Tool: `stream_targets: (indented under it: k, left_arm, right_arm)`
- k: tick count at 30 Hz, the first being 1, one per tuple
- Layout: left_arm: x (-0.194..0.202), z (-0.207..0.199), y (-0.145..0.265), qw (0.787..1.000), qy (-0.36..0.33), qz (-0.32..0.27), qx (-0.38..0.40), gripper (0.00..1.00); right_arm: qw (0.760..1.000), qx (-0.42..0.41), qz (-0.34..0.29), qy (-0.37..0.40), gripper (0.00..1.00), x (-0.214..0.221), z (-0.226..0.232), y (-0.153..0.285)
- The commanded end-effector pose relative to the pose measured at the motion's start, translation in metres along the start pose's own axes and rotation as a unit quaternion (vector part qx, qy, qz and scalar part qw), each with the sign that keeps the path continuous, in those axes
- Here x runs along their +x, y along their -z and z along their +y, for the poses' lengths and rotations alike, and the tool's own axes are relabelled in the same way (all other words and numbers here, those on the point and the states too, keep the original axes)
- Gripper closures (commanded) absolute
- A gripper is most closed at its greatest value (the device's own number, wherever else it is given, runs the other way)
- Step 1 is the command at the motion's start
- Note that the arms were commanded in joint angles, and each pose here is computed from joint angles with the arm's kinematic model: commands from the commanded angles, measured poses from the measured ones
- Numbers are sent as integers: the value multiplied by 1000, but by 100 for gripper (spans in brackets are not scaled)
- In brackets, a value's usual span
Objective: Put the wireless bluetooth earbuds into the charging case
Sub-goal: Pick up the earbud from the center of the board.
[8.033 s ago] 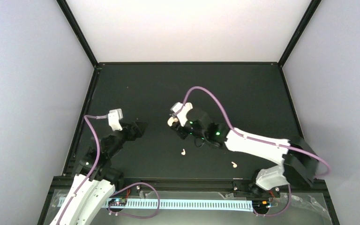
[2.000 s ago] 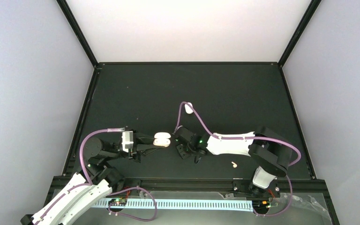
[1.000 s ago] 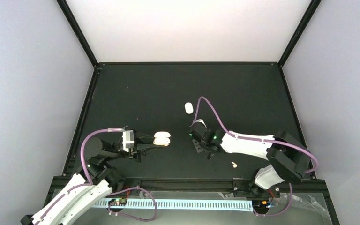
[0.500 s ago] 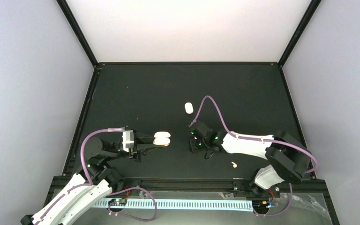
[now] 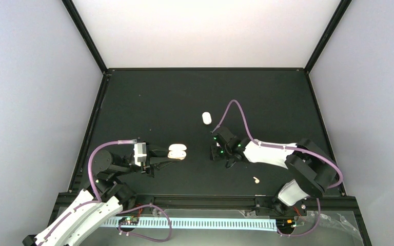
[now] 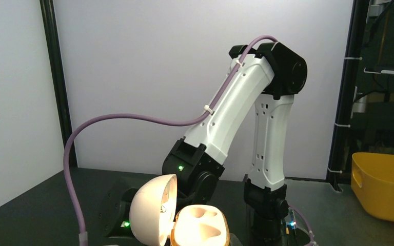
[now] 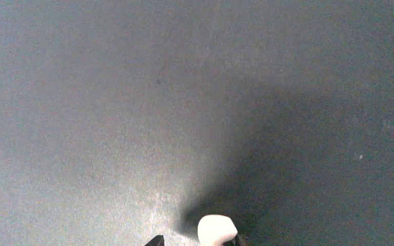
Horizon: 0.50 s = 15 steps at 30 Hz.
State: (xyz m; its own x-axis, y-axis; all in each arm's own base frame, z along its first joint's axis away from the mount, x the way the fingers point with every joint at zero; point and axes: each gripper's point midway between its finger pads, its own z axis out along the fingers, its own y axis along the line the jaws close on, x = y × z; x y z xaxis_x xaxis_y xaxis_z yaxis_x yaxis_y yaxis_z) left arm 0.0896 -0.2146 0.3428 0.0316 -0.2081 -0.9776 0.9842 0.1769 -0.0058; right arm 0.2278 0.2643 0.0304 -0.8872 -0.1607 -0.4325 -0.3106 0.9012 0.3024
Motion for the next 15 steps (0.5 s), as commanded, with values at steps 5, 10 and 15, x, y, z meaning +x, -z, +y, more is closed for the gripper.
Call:
stream_targets:
  k: [5, 10, 15]
  left_arm:
    - [-7, -3, 1, 1000, -13, -7, 1, 98]
    - [-8, -2, 1, 1000, -15, -9, 2, 98]
    - [-8, -3, 1, 1000, -15, -9, 2, 98]
  right_arm:
    - [999, 36, -3, 29, 64, -13, -11, -2]
    - [995, 68, 6, 73, 60, -15, -14, 6]
    - [993, 72, 25, 92, 60, -7, -11, 9]
